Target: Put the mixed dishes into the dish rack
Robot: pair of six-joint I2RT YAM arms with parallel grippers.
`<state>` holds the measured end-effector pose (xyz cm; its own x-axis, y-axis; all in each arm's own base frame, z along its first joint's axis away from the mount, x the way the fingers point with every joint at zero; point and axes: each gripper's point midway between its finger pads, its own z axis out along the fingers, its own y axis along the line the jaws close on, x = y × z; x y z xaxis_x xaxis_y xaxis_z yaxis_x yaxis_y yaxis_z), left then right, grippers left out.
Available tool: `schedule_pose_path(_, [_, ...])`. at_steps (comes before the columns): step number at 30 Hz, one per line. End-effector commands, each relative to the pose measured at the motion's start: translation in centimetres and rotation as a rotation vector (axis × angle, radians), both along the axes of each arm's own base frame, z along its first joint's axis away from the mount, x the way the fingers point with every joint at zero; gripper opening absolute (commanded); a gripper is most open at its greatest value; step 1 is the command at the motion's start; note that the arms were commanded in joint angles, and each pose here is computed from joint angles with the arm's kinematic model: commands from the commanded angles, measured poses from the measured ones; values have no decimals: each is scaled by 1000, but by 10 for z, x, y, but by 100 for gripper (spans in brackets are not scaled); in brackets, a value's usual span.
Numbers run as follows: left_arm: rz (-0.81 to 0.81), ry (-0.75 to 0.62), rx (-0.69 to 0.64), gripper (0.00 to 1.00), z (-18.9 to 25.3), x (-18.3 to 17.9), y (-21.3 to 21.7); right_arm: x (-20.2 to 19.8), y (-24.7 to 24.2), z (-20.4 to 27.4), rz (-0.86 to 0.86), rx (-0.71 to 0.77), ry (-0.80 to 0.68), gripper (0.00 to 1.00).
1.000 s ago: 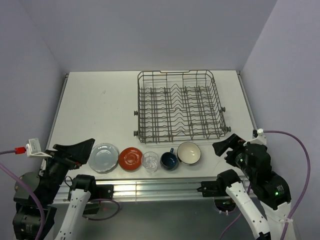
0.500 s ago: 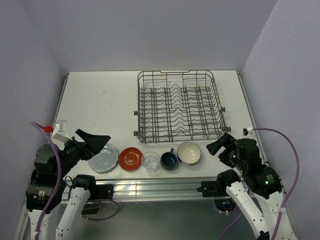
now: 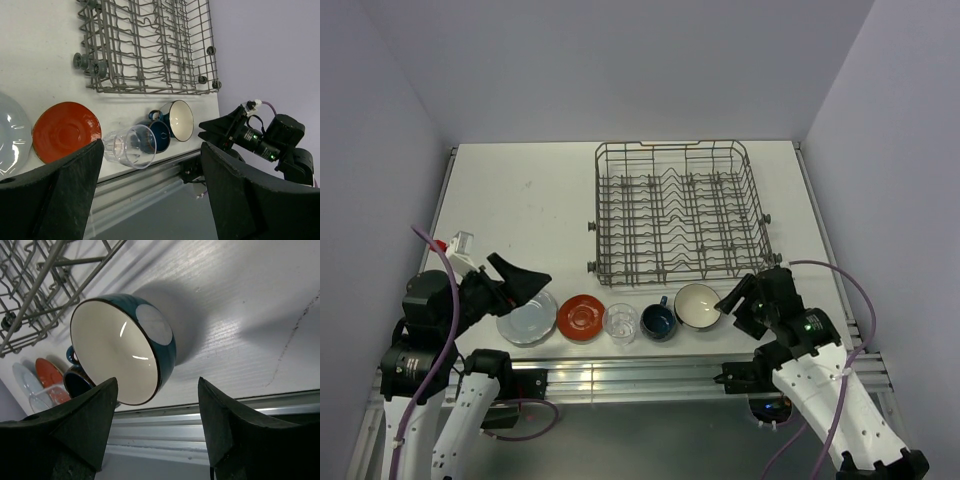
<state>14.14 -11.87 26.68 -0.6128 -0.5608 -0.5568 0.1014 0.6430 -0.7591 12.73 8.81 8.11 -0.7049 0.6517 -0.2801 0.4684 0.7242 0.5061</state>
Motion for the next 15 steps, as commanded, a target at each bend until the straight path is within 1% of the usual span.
schedule_pose_path(1, [-57, -63, -7, 84, 14, 2, -7, 19, -5, 3, -79, -8, -47, 72])
schedule_pose_path(2, [-64, -64, -15, 84, 15, 2, -9, 20, -4, 1, -81, -6, -44, 68])
schedule_pose_path(6, [-93, -78, -24, 82, 28, 7, -13, 22, 2, -12, -70, 5, -4, 60])
schedule_pose_path(10, [-91, -82, 3, 82, 42, 16, -12, 21, 2, -20, -76, -15, 21, 59])
schedule_pose_path(13, [-105, -102, -3, 82, 54, 20, -15, 20, 7, -27, -65, -14, 43, 59])
schedule_pose_path(15, [-117, -104, -10, 82, 58, 27, -18, 22, 7, -31, -71, -28, 49, 56])
